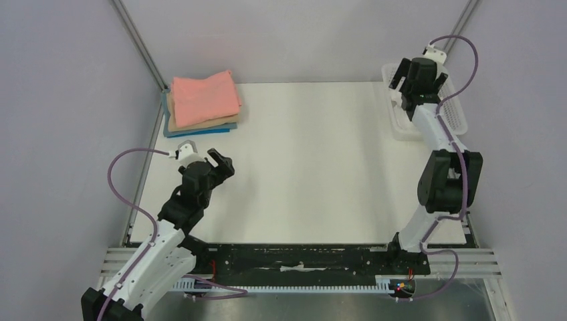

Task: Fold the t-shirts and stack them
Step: Grab crumpled tshirt from the corner of the board with the right arm

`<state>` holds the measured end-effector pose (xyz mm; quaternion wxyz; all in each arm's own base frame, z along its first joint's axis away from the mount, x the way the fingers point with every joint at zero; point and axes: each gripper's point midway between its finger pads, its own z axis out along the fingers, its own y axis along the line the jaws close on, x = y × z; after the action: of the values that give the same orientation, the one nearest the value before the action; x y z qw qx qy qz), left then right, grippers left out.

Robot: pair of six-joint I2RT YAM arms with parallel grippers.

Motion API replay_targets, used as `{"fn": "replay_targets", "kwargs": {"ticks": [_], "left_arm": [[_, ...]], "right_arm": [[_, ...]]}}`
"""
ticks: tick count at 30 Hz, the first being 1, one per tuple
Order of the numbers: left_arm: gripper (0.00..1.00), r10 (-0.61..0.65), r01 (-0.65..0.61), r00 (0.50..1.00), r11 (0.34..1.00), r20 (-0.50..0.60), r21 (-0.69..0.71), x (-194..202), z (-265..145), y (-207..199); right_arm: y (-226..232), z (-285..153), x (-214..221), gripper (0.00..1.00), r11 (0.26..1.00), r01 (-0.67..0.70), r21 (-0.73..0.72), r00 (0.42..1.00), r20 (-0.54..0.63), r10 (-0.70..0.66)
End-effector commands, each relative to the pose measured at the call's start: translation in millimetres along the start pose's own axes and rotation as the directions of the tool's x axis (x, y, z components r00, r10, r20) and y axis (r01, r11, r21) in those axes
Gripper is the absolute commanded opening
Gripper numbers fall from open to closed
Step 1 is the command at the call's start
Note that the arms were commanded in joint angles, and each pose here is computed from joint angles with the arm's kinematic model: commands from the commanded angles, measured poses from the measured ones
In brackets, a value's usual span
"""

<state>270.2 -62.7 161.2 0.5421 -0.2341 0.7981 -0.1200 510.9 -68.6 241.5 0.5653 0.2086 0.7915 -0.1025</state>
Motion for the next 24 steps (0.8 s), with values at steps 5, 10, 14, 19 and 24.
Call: {"fn": "replay_targets", "kwargs": {"ticks": [5,10,14,19,24], "left_arm": [[0.88,-0.079,0.081,0.991,0.997,0.107,-0.016,-14,2,6],[0.88,-0.111,0.109,0.984,0.994,0.137,0.021,-19,2,2],[0.88,-0.114,0.11,0.984,0.993,0.138,0.038,-20,-1,-1],[0.88,-0.106,0.102,0.988,0.994,0.114,0.039,-18,-5,-1],[0.88,-0.115,0.111,0.99,0.992,0.081,0.052,-14,-7,-4]], "right_arm": [[-78,131,40,0.98,0.991,0.049,0.121,0.986,-0.161,-0.03],[-84,173,104,0.97,0.997,0.065,0.049,0.958,-0.283,-0.049],[-69,180,113,0.56,0.997,0.022,-0.069,0.957,-0.288,-0.041],[-57,164,54,0.0,0.994,-0.006,-0.113,0.984,-0.177,-0.014],[-11,97,-44,0.0,0.949,-0.015,-0.314,1.0,-0.01,0.012]]}}
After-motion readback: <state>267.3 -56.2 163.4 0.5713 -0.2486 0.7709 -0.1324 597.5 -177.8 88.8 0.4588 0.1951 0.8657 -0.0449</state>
